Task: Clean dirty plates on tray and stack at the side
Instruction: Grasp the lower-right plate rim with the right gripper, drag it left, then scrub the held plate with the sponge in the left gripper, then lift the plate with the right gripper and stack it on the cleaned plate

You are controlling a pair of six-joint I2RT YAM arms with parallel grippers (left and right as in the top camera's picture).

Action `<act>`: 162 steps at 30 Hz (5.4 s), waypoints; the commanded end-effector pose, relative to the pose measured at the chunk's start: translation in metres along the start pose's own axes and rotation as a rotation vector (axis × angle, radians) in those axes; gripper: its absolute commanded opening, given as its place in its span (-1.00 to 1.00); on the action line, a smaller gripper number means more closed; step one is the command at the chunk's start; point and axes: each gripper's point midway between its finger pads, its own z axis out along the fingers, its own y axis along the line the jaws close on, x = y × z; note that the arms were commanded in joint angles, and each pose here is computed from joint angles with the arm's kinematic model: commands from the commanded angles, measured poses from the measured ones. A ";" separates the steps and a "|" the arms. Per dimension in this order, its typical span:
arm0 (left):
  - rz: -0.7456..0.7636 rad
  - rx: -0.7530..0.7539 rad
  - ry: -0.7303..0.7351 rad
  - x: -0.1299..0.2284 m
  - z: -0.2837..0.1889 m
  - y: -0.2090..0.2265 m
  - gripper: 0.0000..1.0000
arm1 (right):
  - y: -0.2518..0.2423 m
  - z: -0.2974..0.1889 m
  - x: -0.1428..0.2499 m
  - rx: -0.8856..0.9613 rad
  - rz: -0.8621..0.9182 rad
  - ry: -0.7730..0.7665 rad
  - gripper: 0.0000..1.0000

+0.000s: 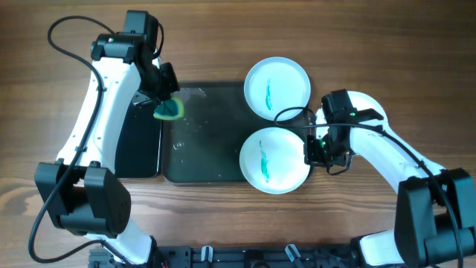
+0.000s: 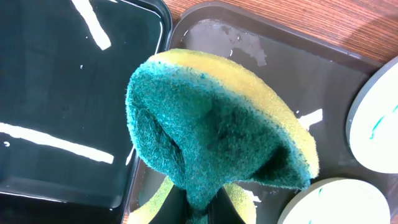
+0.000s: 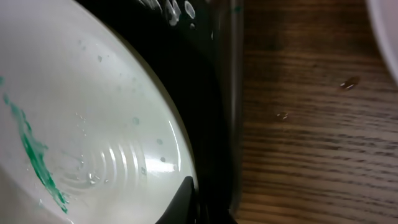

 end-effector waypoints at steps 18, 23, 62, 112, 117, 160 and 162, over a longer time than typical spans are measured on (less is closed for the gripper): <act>0.037 0.017 -0.006 0.000 -0.005 -0.005 -0.92 | 0.133 0.010 -0.057 -0.171 0.040 -0.321 -0.91; 0.037 0.017 -0.007 0.000 -0.005 -0.005 -0.92 | 0.142 0.026 -0.071 -0.183 0.043 -0.309 -0.91; 0.219 -0.090 0.394 0.105 0.158 -0.078 -0.92 | 0.135 0.045 -0.082 -0.176 0.088 -0.286 -0.91; 0.518 0.364 0.436 0.123 0.114 -0.122 -0.92 | 0.143 0.046 -0.072 -0.221 0.040 -0.233 -0.91; 0.425 0.258 0.244 0.078 0.132 -0.122 -0.92 | 0.143 0.046 -0.072 -0.223 0.040 -0.231 -0.91; -0.202 -0.258 -0.243 -0.039 -0.040 0.070 -0.92 | 0.152 -0.098 -0.073 0.403 -0.279 -0.680 -0.91; -0.202 -0.257 -0.242 -0.039 -0.039 0.070 -0.92 | 0.154 -0.118 -0.069 0.506 -0.315 -0.771 -0.91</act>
